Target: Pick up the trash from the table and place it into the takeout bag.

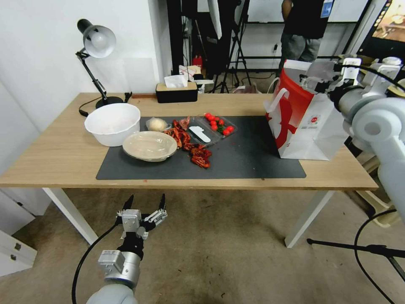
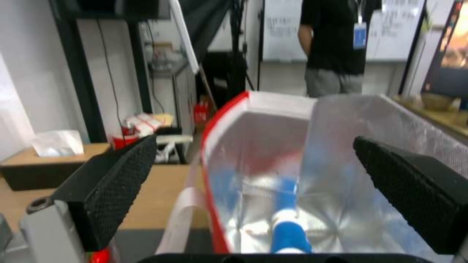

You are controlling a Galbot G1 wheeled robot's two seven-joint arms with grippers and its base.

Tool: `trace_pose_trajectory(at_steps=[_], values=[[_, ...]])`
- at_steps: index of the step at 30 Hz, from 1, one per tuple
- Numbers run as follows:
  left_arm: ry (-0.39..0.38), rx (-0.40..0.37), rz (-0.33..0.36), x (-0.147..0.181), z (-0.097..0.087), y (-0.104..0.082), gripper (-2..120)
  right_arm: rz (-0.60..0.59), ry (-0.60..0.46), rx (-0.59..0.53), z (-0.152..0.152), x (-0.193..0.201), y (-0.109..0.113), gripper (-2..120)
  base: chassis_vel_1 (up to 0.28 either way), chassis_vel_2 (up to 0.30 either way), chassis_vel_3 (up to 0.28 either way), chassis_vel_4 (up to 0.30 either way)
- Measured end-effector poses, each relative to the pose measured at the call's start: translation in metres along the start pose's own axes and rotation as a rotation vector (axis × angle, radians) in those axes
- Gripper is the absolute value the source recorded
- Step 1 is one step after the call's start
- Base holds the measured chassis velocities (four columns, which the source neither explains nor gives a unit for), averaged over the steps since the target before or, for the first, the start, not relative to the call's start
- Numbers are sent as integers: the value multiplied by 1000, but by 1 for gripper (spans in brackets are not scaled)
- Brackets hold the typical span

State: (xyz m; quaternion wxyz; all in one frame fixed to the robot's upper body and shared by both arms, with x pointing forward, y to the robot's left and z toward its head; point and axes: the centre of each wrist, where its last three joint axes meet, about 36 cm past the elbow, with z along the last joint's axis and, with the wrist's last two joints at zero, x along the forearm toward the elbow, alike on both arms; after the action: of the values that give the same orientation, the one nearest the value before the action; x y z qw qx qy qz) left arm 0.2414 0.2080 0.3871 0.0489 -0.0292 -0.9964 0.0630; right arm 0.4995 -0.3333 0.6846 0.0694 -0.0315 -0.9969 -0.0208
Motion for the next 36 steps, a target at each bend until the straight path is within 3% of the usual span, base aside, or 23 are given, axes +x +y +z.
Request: trace_pose_trajectory(at_steps=[8,13,15,19,25,29,36], values=[[-4,0,-5,1,0,0,100,-60,-133,48,29,16,11,100,0,0,0,0],[-10,1,-6,0,0,0,100,-85,-247,108,64,37,13,100,0,0,0,0],[-10,1,-6,0,0,0,100,-87,-293,158,92,50,14,100,0,0,0,0],[-9,1,-3,0,0,0,100,-88,-342,146,123,72,12,100,0,0,0,0],[-13,2,1,1,0,-1,100,-106,-331,95,160,112,21,100,0,0,0,0],[-21,6,6,1,-2,-3,100,-133,-298,41,203,139,30,100,0,0,0,0],[-26,4,7,1,-4,-3,100,-159,-304,4,246,162,32,100,0,0,0,0]])
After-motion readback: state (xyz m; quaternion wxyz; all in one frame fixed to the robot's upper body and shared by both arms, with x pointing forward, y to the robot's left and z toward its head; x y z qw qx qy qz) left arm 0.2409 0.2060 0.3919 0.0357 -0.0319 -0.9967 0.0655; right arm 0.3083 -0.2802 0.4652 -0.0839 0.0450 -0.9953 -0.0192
